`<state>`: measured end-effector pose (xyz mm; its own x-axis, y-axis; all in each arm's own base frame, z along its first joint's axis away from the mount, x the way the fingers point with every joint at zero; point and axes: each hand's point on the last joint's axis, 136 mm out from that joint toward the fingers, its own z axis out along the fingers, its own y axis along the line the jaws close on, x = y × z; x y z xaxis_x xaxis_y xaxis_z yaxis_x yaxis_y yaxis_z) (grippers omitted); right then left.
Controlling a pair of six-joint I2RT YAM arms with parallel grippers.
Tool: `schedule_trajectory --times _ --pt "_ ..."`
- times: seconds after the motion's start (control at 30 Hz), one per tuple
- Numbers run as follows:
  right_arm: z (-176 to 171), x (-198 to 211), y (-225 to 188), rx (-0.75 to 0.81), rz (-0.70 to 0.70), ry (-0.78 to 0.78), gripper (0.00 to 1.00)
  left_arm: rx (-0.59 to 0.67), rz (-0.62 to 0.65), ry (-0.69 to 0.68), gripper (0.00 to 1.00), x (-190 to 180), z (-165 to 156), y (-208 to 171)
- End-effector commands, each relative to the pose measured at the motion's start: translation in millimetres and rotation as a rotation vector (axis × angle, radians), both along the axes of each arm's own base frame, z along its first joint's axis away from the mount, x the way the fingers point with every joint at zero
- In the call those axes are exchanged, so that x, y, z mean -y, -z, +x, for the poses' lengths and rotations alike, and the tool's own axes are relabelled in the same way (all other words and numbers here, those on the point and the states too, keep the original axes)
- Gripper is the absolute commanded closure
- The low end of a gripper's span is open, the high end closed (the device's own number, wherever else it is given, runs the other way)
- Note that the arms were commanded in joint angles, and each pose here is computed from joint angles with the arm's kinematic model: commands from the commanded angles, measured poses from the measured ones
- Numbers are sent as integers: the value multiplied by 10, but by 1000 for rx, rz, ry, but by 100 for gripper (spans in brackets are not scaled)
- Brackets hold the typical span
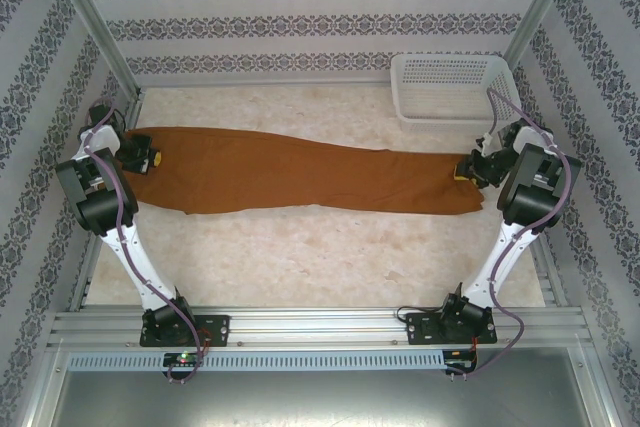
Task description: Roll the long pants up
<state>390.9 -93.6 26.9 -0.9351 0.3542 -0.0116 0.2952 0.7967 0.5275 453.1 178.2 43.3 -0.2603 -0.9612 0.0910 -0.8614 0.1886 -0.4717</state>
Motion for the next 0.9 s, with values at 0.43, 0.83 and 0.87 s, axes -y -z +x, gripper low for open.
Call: schedule_trajectory --times 0.43,0.83,0.87 --pt "-328 721 -730 -206 -595 87 100 39 -35 -32 100 -33 69 -45" --pt "-435 1131 -1902 -244 -963 183 100 56 -27 -26 100 43 35 -174" --pt "-464 1193 -1976 -248 -991 208 100 57 -22 -25 100 41 31 -204"
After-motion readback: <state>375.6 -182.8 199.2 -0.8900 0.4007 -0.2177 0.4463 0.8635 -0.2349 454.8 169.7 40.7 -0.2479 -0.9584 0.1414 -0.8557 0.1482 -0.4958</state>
